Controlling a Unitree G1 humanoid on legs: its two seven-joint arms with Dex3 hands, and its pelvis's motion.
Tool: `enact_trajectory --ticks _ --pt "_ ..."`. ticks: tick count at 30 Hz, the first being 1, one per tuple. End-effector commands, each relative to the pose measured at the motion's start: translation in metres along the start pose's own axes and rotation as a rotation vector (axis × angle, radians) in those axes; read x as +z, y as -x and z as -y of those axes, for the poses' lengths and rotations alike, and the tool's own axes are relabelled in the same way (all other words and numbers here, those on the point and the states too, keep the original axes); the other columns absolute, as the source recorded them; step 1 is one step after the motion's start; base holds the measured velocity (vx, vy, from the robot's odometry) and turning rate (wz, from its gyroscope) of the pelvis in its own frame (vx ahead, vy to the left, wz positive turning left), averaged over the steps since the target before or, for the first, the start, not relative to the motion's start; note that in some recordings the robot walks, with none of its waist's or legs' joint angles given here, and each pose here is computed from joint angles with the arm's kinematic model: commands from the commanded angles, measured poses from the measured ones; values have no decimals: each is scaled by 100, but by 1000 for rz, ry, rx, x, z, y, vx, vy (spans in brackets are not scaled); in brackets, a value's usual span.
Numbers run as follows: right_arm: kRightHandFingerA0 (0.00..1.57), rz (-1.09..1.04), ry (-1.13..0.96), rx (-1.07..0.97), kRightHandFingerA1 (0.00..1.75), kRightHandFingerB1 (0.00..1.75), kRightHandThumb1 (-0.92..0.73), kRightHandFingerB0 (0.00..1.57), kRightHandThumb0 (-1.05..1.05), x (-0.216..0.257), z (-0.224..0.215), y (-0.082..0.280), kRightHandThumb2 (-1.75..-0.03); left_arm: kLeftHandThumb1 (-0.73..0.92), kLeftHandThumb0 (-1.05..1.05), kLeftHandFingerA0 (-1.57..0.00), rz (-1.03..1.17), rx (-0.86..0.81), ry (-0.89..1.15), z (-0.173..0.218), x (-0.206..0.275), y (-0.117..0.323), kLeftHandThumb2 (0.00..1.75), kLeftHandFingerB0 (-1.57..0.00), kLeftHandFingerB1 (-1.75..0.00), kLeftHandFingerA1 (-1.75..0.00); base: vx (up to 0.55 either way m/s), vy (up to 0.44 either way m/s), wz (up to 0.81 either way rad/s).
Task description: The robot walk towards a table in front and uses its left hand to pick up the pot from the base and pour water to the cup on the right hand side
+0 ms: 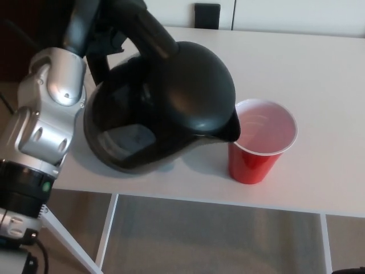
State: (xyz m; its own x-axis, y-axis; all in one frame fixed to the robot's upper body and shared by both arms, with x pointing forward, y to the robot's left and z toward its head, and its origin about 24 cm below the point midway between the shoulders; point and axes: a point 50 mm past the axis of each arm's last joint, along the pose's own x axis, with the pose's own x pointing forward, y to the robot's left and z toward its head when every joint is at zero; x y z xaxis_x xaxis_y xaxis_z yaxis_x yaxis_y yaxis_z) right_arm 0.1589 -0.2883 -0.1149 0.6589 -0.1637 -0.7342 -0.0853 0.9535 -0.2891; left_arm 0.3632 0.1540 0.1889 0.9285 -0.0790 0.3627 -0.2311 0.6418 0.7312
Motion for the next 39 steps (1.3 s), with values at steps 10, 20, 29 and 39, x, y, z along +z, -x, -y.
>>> enact_trajectory --ticks 10,20,29,39 --pt "93 -9 81 21 62 56 -44 66 -68 2 7 0 -56 78 -16 -93 120 97 -111 -10 27 -12 65 -76 -113 -153 0 0 0" --pt "90 -10 94 45 61 55 -46 66 -65 5 6 -1 -54 78 -18 -96 130 115 -115 -15 34 -18 65 -76 -110 -149 0 0 0" --pt "90 -6 100 54 61 55 -46 65 -67 7 6 -1 -54 78 -17 -95 138 136 -113 -21 42 -21 64 -77 -105 -146 0 0 0" --pt "90 -5 115 53 60 54 -48 66 -64 8 6 -2 -55 79 -18 -99 141 168 -101 -32 50 -30 65 -75 -110 -145 0 0 0"
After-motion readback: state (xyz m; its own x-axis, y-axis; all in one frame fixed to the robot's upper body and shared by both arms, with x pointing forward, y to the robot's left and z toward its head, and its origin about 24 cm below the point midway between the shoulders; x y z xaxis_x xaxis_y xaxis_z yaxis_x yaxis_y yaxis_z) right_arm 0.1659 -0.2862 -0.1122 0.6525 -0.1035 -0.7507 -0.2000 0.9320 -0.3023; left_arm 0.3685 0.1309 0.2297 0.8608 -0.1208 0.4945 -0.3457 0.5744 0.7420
